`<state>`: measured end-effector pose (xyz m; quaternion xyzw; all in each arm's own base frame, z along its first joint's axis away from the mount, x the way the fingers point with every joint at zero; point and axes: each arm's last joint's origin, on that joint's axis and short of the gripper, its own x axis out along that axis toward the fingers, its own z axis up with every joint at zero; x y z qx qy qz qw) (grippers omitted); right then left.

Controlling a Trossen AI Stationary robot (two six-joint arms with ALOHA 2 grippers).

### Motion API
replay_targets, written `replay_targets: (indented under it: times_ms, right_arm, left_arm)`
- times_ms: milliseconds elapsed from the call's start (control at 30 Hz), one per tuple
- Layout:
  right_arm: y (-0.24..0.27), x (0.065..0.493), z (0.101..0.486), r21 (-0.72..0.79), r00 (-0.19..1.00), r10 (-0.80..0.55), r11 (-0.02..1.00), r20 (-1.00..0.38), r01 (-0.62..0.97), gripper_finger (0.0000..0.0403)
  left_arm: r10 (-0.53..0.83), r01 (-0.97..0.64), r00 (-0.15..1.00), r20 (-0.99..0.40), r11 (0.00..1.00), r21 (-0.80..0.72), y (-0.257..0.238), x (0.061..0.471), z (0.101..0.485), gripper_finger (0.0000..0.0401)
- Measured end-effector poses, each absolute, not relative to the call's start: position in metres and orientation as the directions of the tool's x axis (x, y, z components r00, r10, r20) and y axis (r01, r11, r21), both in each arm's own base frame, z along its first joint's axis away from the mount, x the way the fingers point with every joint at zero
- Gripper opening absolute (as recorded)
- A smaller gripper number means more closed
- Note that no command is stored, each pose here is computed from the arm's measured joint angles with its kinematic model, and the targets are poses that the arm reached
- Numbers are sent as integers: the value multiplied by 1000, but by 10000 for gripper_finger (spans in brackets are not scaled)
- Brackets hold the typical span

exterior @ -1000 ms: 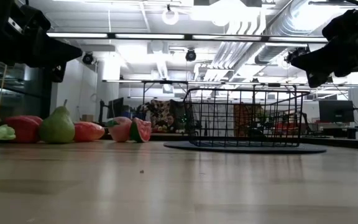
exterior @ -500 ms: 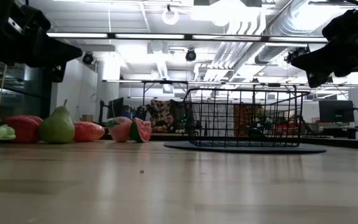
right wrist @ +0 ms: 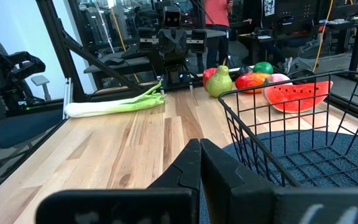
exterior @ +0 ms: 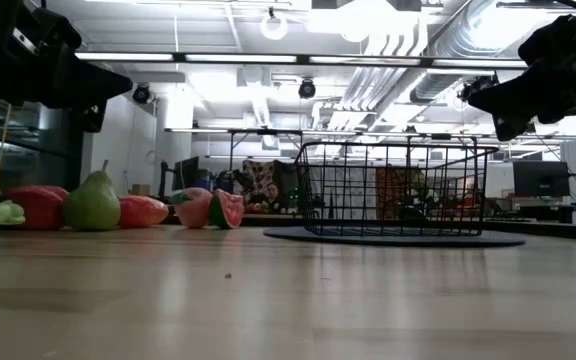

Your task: Build produce basket

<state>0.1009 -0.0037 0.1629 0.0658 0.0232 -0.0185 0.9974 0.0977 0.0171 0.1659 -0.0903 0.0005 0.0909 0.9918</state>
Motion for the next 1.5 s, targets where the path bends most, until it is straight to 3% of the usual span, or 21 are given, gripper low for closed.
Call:
replay_targets:
  times_ms: [1300, 1400, 1500]
  right_arm:
    - [-4, 101, 163, 130, 998, -34, 991, -49, 40, 0]
    - [-4, 101, 163, 131, 998, -35, 991, -49, 41, 0]
    - [-4, 101, 163, 131, 998, -34, 991, -49, 41, 0]
  left_arm:
    - [181, -181, 983, -16, 968, -174, 17, 98, 166, 1]
    - [185, -177, 982, 28, 966, -191, 17, 98, 170, 1]
    - [185, -119, 964, 192, 943, -311, 17, 96, 186, 1]
